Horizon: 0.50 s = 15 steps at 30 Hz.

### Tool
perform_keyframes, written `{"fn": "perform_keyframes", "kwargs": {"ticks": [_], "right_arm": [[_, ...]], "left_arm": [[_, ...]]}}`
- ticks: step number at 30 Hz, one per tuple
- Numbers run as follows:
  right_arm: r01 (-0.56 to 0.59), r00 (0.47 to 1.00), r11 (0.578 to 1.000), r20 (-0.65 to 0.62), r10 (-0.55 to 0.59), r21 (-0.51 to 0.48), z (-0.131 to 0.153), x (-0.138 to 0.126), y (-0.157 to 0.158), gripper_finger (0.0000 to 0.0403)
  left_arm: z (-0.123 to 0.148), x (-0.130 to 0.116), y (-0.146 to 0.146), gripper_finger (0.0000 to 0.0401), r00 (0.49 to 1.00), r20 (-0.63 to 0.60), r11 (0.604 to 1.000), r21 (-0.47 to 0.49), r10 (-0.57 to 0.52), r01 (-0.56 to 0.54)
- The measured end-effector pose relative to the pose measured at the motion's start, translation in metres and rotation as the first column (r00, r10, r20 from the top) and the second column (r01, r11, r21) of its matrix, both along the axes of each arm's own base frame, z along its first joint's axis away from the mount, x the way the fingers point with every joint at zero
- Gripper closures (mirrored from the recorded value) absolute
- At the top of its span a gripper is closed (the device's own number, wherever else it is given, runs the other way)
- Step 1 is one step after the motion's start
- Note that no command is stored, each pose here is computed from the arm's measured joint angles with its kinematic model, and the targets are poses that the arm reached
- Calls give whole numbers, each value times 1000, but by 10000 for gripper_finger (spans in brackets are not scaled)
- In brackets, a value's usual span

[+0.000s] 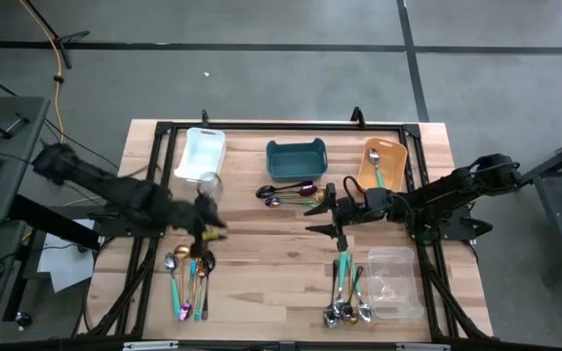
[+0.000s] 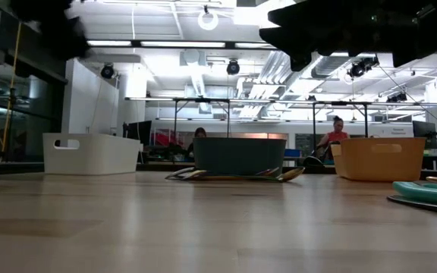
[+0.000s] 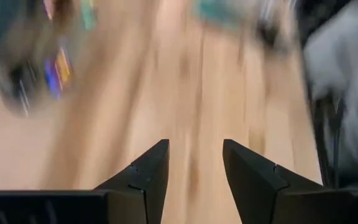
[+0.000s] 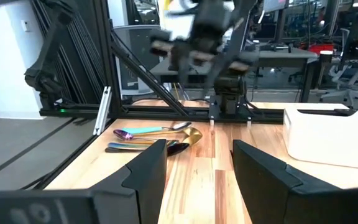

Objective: Sort silverware by color (type)
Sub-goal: Put the gold spoon into the white bin

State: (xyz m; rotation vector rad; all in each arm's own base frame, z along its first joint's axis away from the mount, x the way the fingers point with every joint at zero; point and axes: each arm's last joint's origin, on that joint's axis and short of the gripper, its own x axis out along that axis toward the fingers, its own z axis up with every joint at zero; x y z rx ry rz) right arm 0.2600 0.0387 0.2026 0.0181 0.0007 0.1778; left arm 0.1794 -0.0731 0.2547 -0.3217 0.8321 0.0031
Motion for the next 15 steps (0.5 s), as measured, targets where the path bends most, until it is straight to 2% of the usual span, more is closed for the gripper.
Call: {"fn": "perform_keyframes", "kwargs": {"ticks": [2,5,9,12,15], "right_arm": [[0,1000,1000,0,0,0,0,0,0,226],[0,1000,1000,-1,0,2,0,0,0,226],[0,1000,1000,-2,0,7,0,0,0,226],[0,1000,1000,-6,0,6,0,0,0,226],[0,1000,1000,-7,0,6,-1,0,0,226]], "left_arm": [[-2,4,-16,256,983,-182,998,-48,26,-35],[-7,7,-42,256,905,-415,983,-109,92,-150],[-24,3,-75,256,785,-582,938,-105,212,-331],[-41,-5,-96,256,696,-649,900,-37,308,-434],[-60,-16,-109,256,586,-686,853,99,431,-513]]}}
